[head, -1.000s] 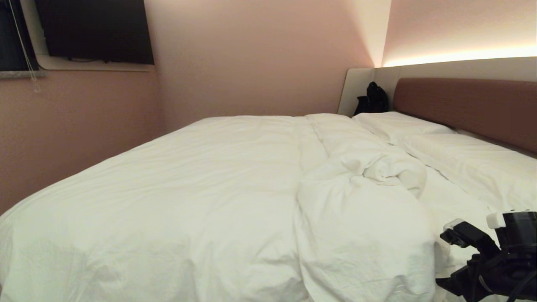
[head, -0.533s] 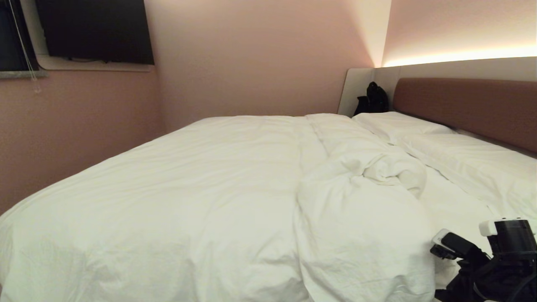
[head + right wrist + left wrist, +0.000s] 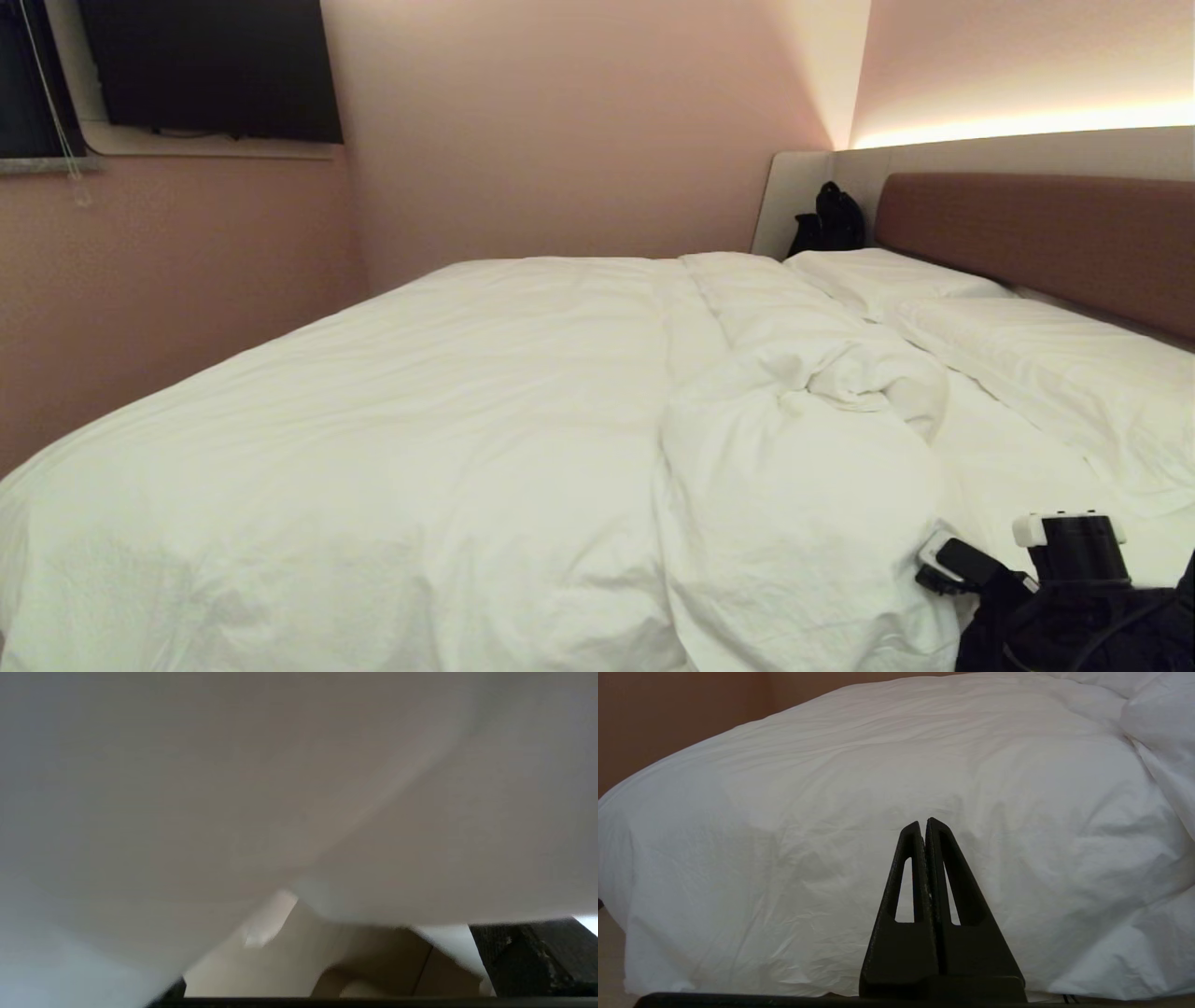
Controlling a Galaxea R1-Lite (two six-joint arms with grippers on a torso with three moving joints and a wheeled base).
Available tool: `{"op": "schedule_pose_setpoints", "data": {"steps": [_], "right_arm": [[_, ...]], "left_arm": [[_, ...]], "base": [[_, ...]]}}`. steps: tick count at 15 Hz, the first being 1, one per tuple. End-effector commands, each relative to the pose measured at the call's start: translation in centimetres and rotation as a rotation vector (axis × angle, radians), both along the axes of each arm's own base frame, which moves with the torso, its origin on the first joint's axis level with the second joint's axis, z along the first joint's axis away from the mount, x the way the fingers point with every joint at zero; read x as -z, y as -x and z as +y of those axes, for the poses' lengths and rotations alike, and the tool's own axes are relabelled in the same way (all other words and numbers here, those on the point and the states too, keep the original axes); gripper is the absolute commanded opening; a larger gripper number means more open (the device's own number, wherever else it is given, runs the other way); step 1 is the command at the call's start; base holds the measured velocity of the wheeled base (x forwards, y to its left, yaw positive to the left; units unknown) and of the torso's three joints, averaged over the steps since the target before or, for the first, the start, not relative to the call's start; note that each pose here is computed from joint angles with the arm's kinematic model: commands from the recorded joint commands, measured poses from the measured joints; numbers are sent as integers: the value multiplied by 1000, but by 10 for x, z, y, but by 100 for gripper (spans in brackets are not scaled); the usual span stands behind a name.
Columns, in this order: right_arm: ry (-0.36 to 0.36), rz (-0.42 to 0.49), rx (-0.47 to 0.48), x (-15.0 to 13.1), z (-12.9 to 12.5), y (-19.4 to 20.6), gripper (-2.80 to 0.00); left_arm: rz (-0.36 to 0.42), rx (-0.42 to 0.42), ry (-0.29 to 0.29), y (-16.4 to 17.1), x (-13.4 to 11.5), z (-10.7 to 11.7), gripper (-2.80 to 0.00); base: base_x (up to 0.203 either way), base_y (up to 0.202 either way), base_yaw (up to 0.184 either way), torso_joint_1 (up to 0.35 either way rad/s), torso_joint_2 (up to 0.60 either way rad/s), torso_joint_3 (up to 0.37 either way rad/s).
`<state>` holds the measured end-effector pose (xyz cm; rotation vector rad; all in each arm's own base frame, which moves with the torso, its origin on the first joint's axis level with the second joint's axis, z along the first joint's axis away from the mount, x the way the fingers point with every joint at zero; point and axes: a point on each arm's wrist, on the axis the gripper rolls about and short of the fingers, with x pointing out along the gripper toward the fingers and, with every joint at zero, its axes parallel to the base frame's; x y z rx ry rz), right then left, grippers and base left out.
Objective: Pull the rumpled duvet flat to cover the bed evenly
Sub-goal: Flatten the corners of the folded blanket
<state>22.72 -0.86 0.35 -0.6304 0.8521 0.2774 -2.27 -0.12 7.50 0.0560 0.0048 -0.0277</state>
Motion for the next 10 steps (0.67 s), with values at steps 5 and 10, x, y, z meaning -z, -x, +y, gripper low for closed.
{"op": "schedule_pose_setpoints", "data": {"steps": [5, 10], "right_arm": [[-5, -357, -19, -25, 0, -19, 0], [3, -400, -16, -32, 1, -2, 0]], "left_arm": [[1, 0, -1, 0, 0, 0, -280], [1, 0, -1, 0, 0, 0, -280]], "base": [[0, 0, 0, 0, 0, 0], [0, 0, 0, 0, 0, 0]]}}
